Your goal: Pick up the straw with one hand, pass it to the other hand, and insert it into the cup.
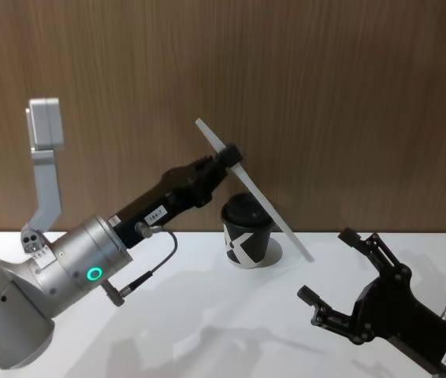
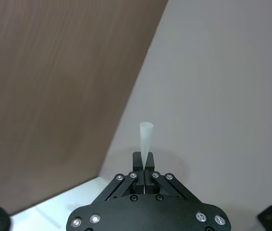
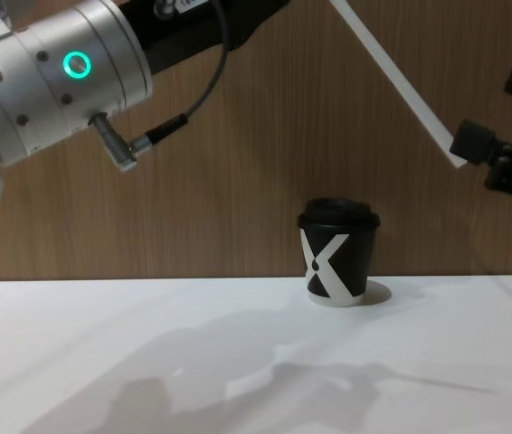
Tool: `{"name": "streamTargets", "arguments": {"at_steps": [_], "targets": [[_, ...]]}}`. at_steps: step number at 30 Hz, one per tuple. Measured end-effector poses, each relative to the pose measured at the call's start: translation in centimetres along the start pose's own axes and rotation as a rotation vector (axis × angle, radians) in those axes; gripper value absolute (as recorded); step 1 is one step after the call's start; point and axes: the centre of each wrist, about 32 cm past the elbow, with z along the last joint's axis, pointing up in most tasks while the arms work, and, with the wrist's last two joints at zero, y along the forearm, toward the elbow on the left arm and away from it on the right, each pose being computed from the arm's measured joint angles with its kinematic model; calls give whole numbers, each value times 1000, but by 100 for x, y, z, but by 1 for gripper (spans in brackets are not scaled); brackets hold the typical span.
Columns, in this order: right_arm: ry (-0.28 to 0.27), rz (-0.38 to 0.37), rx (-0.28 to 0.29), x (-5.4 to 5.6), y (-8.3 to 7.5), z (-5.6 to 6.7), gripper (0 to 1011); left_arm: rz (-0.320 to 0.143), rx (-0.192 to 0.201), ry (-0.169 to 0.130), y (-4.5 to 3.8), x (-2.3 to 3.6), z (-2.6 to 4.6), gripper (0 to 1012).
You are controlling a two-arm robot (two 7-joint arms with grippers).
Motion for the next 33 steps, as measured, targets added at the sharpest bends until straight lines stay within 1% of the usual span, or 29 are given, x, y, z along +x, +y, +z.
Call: {"name": "streamTargets", "arguments": {"at_steps": [2,3,4,5,6,7,9,10,11,12,13,16,17,19,20,21,22,23,24,25,26,27,29,30,32,33], "targets": [[0,0,0,0,0,0,1004,16,7,-32,-16,-16,18,10],[0,0,0,0,0,0,1003,20,10,-41,-23,-23,25,10],[0,0,0,0,0,0,1004,37,17,-73,-44,-40,41,8],[0,0,0,0,0,0,1004,45,21,-90,-54,-47,47,8],[0,0,0,0,0,0,1004,52,24,-100,-63,-54,53,10],[0,0,0,0,0,0,1003,66,30,-125,-84,-67,63,10],[0,0,0,0,0,0,1004,86,37,-155,-106,-79,72,8],[0,0,0,0,0,0,1003,105,44,-185,-133,-91,80,8],[0,0,0,0,0,0,1004,109,46,-194,-144,-96,83,8],[0,0,0,0,0,0,1004,121,49,-211,-156,-100,86,8],[0,0,0,0,0,0,1004,137,53,-237,-188,-112,94,8],[0,0,0,0,0,0,1003,166,64,-280,-233,-120,90,10],[0,0,0,0,0,0,1004,181,70,-306,-273,-126,84,10],[0,0,0,0,0,0,1004,200,76,-335,-305,-123,75,8],[0,0,0,0,0,0,1004,215,80,-357,-344,-122,65,8],[0,0,0,0,0,0,1004,226,82,-375,-364,-120,59,8],[0,0,0,0,0,0,1004,232,85,-386,-392,-116,48,8],[0,0,0,0,0,0,1004,247,89,-410,-429,-105,32,8],[0,0,0,0,0,0,1003,256,91,-425,-449,-100,24,8],[0,0,0,0,0,0,1004,266,93,-444,-490,-90,11,8],[0,0,0,0,0,0,1004,266,93,-444,-490,-90,11,8],[0,0,0,0,0,0,1003,275,95,-463,-530,-79,1,10],[0,0,0,0,0,0,1004,284,99,-479,-567,-66,-22,8],[0,0,0,0,0,0,1003,290,103,-491,-604,-51,-36,10],[0,0,0,0,0,0,1004,296,107,-503,-634,-36,-50,8],[0,0,0,0,0,0,1004,299,109,-512,-666,-25,-62,10]]}}
